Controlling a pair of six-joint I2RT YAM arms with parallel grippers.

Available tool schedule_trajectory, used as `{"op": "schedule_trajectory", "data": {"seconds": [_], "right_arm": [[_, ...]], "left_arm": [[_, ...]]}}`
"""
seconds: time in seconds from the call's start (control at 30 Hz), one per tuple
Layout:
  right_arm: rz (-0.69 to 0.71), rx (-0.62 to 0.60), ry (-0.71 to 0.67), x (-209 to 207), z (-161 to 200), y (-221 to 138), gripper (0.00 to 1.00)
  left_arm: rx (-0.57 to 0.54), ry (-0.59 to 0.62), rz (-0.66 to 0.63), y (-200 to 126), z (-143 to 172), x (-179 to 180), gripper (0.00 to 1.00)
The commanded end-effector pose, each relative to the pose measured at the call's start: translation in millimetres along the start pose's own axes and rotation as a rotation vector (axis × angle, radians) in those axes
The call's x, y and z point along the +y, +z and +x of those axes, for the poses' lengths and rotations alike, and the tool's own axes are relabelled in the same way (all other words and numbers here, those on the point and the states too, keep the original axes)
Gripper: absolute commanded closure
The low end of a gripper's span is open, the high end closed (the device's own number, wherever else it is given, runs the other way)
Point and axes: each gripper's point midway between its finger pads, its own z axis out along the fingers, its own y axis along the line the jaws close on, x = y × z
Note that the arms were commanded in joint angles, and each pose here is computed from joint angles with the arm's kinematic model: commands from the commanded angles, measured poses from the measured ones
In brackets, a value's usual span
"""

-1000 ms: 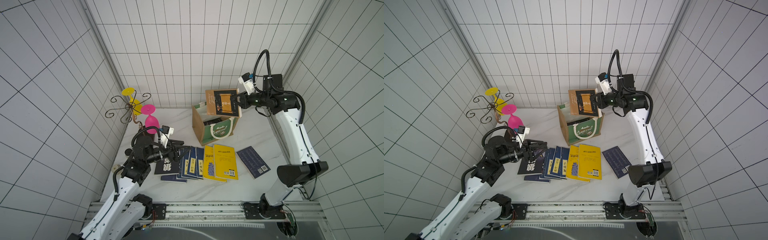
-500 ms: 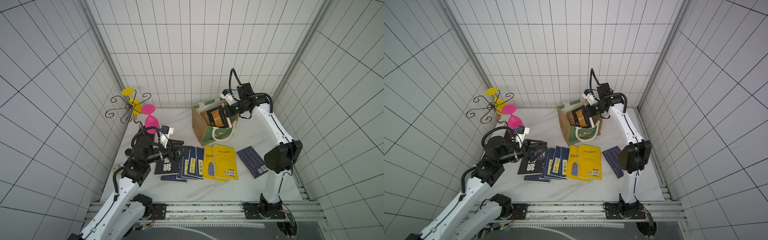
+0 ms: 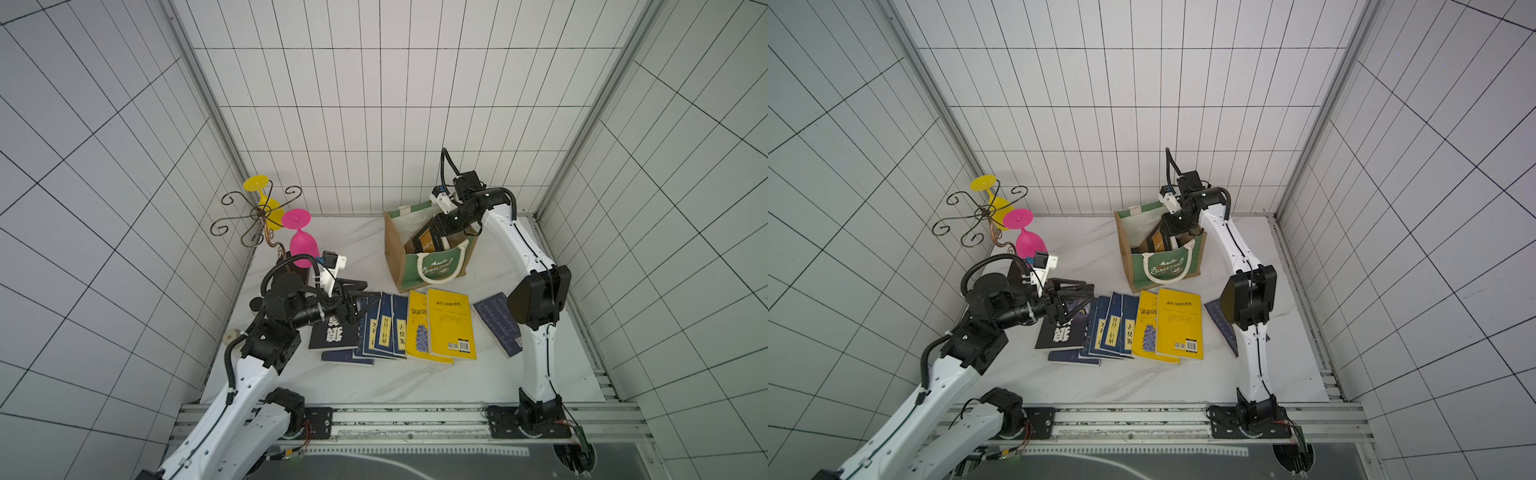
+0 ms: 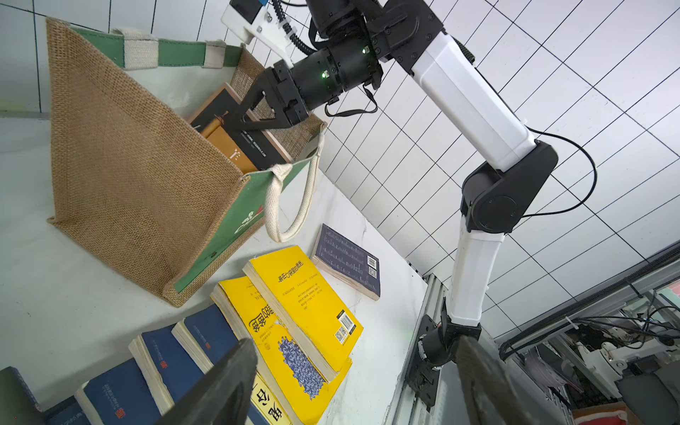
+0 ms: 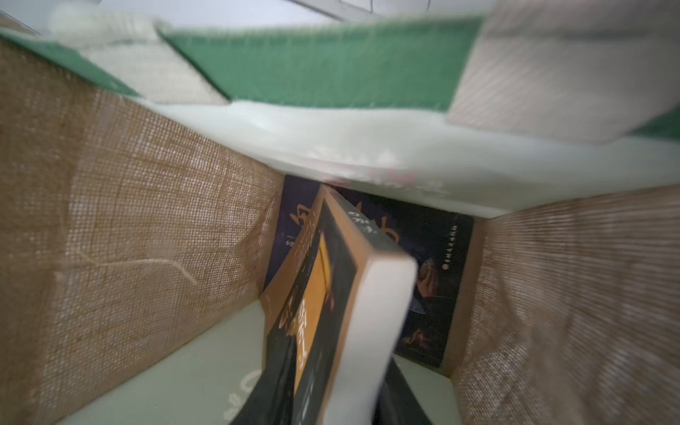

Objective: Put the books into the canvas bag
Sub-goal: Place the book in the canvas bag, then adjust the canvas bag at the center of the board.

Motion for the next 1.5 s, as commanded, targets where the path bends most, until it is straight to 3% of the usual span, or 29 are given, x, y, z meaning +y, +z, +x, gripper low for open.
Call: {"op": "schedule_trajectory", "data": {"seconds": [0.0,0.23,0.37,0.57,0.8,0.93,1.13,1.27,1.47], "right_arm": [[0.101,-0.204,-0.048,-6.5,-53.6,-52.7,0.46],[0.169,-0.337,-0.084,-4.8,-81.0,-101.5,0.25],[0.221,-0.377,-0.077,-4.9,-79.8,-131.4,0.02],[0.281,-0.398,0.005,-6.7,-54.4,-163.5,0.02],[0.221,-0.413,0.085,9.7,-2.4,-175.9,0.02],[0.145,-0.433,0.119,26.0,40.7,-173.0,0.02],[0.111,-0.396,0.204,28.9,114.2,-147.0,0.02],[0.036,-0.398,0.231,42.2,148.0,-138.0,0.02],[0.008,-0.412,0.226,51.8,183.9,-141.7,0.02]], "left_arm": [[-0.004,0.002,-0.012,2.7,-1.1,6.1,0.15],[0.014,-0.012,-0.026,12.6,-1.5,13.9,0.15],[0.04,-0.027,-0.056,26.1,-0.2,21.7,0.15],[0.063,-0.031,-0.106,58.0,-14.3,25.6,0.15],[0.081,-0.124,-0.23,94.3,-29.1,64.6,0.2],[0.102,-0.17,-0.297,115.0,-33.8,86.4,0.25],[0.125,-0.146,-0.429,140.0,-39.4,112.6,0.33],[0.178,-0.137,-0.514,153.1,-36.1,132.5,0.48],[0.245,-0.089,-0.524,163.2,-22.7,129.6,0.48]]}}
